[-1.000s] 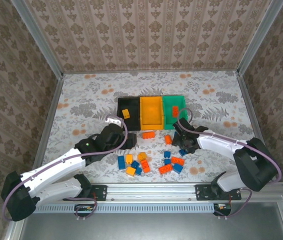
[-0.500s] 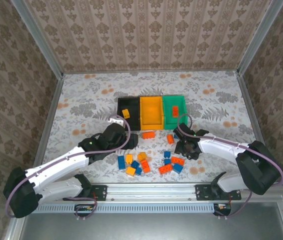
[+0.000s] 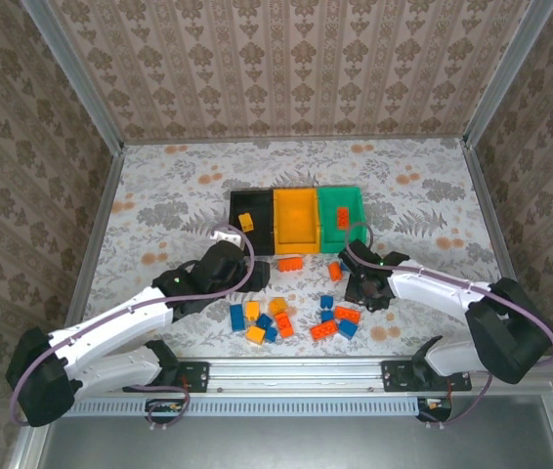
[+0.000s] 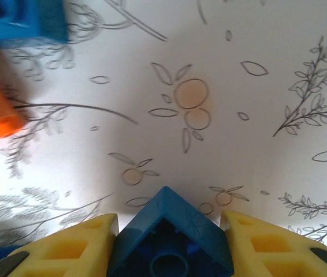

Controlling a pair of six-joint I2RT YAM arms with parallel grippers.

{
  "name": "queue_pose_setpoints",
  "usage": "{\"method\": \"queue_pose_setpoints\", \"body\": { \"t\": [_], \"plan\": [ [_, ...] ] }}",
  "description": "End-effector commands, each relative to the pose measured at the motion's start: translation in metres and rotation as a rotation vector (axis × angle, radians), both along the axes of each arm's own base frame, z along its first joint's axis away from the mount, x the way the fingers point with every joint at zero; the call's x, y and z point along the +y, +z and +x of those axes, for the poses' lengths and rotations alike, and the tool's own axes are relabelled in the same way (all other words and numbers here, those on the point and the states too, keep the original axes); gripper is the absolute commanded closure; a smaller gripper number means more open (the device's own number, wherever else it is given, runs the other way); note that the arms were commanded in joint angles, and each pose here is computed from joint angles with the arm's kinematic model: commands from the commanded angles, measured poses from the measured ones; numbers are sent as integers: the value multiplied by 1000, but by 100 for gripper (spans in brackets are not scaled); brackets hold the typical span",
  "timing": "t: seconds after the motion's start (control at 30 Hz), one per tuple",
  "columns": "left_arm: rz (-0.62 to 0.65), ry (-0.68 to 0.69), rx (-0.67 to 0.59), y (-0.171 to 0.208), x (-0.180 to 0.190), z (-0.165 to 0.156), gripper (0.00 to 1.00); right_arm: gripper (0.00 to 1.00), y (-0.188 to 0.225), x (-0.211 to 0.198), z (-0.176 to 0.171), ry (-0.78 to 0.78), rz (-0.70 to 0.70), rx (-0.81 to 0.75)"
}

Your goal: Sort the legos into containers by color

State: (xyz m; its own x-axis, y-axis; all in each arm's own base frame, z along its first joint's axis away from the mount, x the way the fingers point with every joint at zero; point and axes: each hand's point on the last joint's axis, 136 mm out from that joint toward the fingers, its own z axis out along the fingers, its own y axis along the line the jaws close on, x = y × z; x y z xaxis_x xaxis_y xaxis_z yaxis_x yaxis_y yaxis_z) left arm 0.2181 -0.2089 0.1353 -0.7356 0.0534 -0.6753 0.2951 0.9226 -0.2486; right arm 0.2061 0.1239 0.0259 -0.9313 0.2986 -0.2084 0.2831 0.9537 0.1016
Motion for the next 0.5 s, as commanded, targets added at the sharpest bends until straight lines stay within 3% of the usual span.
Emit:
{"method": "queue_pose_setpoints", "body": {
  "t": [0.0,0.23,0.47],
  "plan": [
    [-9,35,-2,3,9,0,0,65,46,24,18,111,73,-106],
    [3,74,-8,4,27,-5,0,65,124,108,68,362,123,-309],
    [3,92,26,-4,38,-15,0,63,122,153,144,382,-5,-375]
  ]
}}
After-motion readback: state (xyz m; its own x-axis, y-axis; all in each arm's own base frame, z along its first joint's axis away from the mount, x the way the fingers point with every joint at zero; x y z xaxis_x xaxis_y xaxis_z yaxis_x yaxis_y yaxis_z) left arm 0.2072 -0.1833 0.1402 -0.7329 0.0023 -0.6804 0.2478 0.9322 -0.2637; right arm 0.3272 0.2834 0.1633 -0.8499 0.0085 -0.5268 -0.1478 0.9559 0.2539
